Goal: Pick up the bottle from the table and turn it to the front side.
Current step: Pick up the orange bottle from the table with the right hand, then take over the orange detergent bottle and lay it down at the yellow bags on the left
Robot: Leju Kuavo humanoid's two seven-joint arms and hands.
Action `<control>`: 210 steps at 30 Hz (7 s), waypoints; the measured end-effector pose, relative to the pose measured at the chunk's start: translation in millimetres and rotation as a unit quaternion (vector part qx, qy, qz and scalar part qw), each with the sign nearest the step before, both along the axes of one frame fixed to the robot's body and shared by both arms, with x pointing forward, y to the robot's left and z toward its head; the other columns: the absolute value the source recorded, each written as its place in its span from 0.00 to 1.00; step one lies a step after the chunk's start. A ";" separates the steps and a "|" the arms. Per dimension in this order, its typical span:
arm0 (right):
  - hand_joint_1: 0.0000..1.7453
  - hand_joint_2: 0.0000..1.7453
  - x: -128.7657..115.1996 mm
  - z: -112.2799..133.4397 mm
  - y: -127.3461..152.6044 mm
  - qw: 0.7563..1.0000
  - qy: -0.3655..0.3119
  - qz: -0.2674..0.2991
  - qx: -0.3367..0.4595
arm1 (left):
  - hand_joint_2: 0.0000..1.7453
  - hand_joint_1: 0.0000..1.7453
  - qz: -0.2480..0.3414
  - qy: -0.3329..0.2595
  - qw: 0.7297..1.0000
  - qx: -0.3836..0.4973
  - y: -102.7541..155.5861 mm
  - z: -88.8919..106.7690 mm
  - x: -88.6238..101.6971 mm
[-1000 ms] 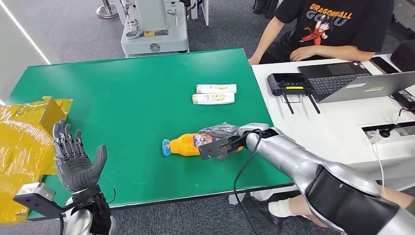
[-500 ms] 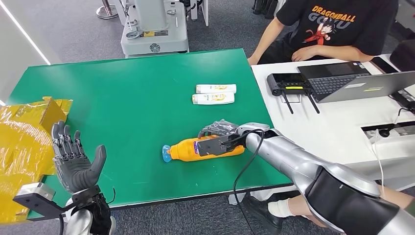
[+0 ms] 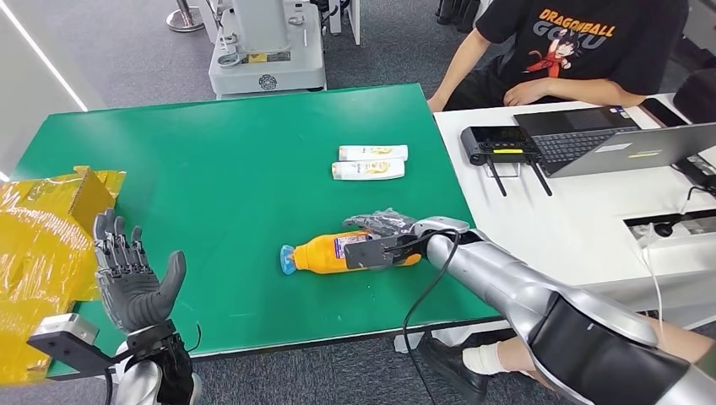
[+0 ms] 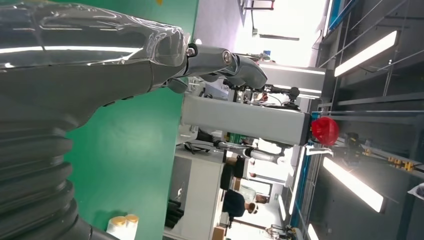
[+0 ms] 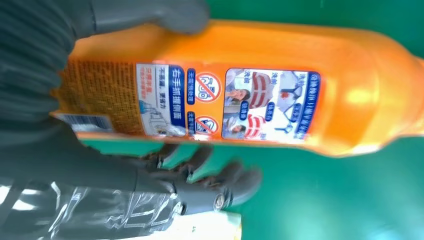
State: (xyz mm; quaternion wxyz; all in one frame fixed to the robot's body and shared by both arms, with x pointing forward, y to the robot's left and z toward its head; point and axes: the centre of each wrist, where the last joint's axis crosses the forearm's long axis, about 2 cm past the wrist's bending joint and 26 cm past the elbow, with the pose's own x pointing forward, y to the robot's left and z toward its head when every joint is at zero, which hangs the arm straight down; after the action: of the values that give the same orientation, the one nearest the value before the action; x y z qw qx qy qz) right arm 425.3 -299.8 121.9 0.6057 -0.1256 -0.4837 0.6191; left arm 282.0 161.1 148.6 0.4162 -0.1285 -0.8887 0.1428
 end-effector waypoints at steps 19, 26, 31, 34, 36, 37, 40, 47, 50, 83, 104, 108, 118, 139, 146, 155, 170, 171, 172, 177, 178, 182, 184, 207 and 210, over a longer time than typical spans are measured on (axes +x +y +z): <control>0.76 1.00 -6.4 -7.2 -13.2 1.000 -0.005 -0.012 -0.007 | 1.00 0.00 -0.014 0.006 1.000 0.000 -5.9 -3.4 -0.4; 1.00 1.00 -8.4 -9.1 -15.7 1.000 -0.012 -0.014 0.002 | 1.00 0.00 -0.012 0.010 1.000 -0.003 -6.0 -4.3 -0.4; 1.00 1.00 -11.4 -12.8 -15.5 0.999 -0.022 -0.018 0.018 | 1.00 0.00 -0.006 0.013 1.000 -0.004 -5.8 -4.6 -0.4; 1.00 1.00 -13.5 -15.5 -15.4 0.999 -0.027 -0.023 0.031 | 1.00 0.00 -0.004 0.014 1.000 -0.004 -5.7 -4.6 -0.4; 1.00 1.00 -14.4 -16.5 -15.2 0.998 -0.033 -0.027 0.040 | 1.00 0.00 -0.002 0.014 1.000 -0.005 -5.7 -4.6 -0.4; 1.00 1.00 -14.7 -16.8 -15.3 0.998 -0.037 -0.030 0.046 | 1.00 0.00 -0.002 0.015 1.000 -0.005 -5.7 -4.6 -0.4; 1.00 1.00 -14.7 -16.6 -15.5 0.995 -0.056 -0.037 0.068 | 1.00 0.00 0.002 0.016 1.000 -0.005 -5.6 -4.7 -0.3; 1.00 1.00 -11.0 -9.8 -1.7 0.980 -0.119 -0.042 0.152 | 1.00 0.00 0.006 0.018 1.000 -0.004 -5.6 -4.7 -0.4; 1.00 1.00 -12.9 -9.9 11.9 0.963 -0.164 -0.034 0.213 | 1.00 0.00 0.010 0.019 1.000 -0.002 -5.7 -4.6 -0.4; 1.00 1.00 -60.3 -30.8 113.4 0.869 -0.334 -0.047 0.362 | 1.00 0.00 -0.086 0.008 0.996 0.037 -25.7 0.0 28.1; 1.00 1.00 -67.3 -33.5 134.0 0.880 -0.321 -0.050 0.346 | 1.00 0.00 -0.132 0.023 0.982 0.136 -45.5 3.3 33.1; 1.00 1.00 -72.6 -40.1 135.0 0.884 -0.315 -0.054 0.342 | 1.00 0.00 -0.138 0.018 0.980 0.145 -49.4 8.1 33.7; 1.00 1.00 -81.7 -47.5 151.2 0.891 -0.276 -0.049 0.358 | 1.00 0.00 -0.131 0.002 0.980 0.153 -52.9 26.5 44.6; 1.00 1.00 -78.7 -38.3 175.5 0.884 -0.256 -0.046 0.389 | 1.00 0.00 -0.127 0.004 0.981 0.148 -62.1 38.2 72.8; 1.00 1.00 -78.4 -38.3 174.4 0.883 -0.261 -0.052 0.387 | 1.00 0.82 -0.129 0.007 0.981 0.147 -64.4 37.3 75.4; 1.00 1.00 -80.3 -41.1 172.3 0.884 -0.265 -0.058 0.381 | 1.00 1.00 -0.140 -0.001 0.980 0.139 -67.6 34.8 74.0; 0.01 1.00 -84.5 -45.5 171.3 0.885 -0.268 -0.058 0.375 | 1.00 1.00 -0.144 0.005 0.980 0.136 -68.3 29.5 74.3; 0.00 1.00 -84.5 -45.4 171.2 0.885 -0.272 -0.057 0.374 | 1.00 1.00 -0.144 0.005 0.980 0.136 -68.3 29.3 74.5; 0.00 1.00 -84.5 -45.3 171.2 0.885 -0.276 -0.055 0.372 | 1.00 1.00 -0.144 0.006 0.980 0.137 -68.3 28.9 74.6; 0.00 1.00 -83.3 -42.0 172.1 0.878 -0.293 -0.054 0.375 | 1.00 1.00 -0.143 0.012 0.980 0.137 -67.4 25.1 74.5; 0.00 1.00 -82.8 -40.8 172.6 0.876 -0.293 -0.056 0.379 | 1.00 1.00 -0.142 0.013 0.980 0.138 -67.1 24.3 74.5; 0.00 1.00 -83.3 -37.5 175.5 0.863 -0.270 -0.071 0.420 | 1.00 1.00 -0.139 0.017 0.981 0.137 -65.8 21.5 73.9; 0.00 1.00 -85.7 -35.4 179.1 0.852 -0.264 -0.079 0.445 | 1.00 1.00 -0.139 0.018 0.981 0.136 -65.6 20.4 73.4; 0.00 1.00 -128.6 -8.0 220.1 0.794 -0.277 -0.052 0.538 | 1.00 1.00 0.065 -0.064 0.963 0.252 -0.5 57.5 92.2; 0.00 1.00 -128.8 -7.4 220.4 0.793 -0.277 -0.052 0.540 | 1.00 1.00 0.102 -0.078 0.949 0.287 7.2 59.7 93.7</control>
State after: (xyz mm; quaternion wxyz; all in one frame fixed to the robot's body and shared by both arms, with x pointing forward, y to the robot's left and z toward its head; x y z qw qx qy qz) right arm 296.6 -79.5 114.5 0.4465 0.0308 -0.8790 0.1642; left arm 375.7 168.2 208.3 0.3476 0.0773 -0.9304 -0.0868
